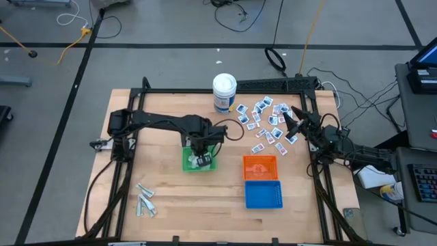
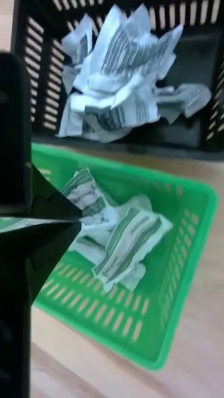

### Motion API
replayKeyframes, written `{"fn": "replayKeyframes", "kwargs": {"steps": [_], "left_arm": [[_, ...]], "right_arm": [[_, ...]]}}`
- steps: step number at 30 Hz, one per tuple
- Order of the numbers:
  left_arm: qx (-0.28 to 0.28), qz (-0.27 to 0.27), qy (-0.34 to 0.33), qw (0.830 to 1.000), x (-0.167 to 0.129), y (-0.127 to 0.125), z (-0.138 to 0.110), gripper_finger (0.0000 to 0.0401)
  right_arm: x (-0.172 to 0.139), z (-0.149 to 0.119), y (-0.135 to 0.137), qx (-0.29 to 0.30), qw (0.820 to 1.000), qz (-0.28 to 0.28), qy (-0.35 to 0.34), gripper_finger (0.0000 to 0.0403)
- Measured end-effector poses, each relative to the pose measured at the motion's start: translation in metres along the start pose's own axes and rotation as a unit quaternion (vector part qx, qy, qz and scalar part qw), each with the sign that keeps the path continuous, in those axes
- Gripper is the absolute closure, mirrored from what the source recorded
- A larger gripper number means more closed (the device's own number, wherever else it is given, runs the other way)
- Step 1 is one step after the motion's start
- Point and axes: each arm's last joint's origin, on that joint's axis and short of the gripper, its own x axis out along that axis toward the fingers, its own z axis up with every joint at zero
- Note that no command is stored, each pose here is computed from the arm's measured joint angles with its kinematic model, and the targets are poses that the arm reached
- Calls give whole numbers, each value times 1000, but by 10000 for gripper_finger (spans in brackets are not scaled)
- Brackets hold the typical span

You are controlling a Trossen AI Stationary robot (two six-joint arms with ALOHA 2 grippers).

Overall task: Pick & Place First Aid Supplies
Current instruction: Put the green bandage into the green bin

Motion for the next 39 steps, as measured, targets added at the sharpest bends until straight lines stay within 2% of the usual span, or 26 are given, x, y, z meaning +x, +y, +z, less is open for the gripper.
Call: {"fn": "replayKeyframes", "kwargs": {"steps": [4, 10, 16, 20, 23, 29, 39], "left_arm": [[2, 12, -3, 1000, 0, 0, 0, 335], [-16, 12, -3, 1000, 0, 0, 0, 240], [-19, -38, 28, 999, -1, -3, -5, 172], [-1, -53, 66, 996, -4, -9, -15, 145], [25, -33, 90, 995, -6, -15, -25, 131], [80, 17, 88, 993, -14, -33, -44, 105], [108, 14, 135, 985, 3, -44, -104, 60]], "right_arm": [[0, 0, 0, 0, 1000, 0, 0, 135], [0, 0, 0, 0, 1000, 0, 0, 136], [0, 0, 0, 0, 1000, 0, 0, 136], [0, 0, 0, 0, 1000, 0, 0, 136], [0, 0, 0, 0, 1000, 0, 0, 135], [0, 0, 0, 0, 1000, 0, 0, 135], [0, 0, 0, 0, 1000, 0, 0, 136]]}}
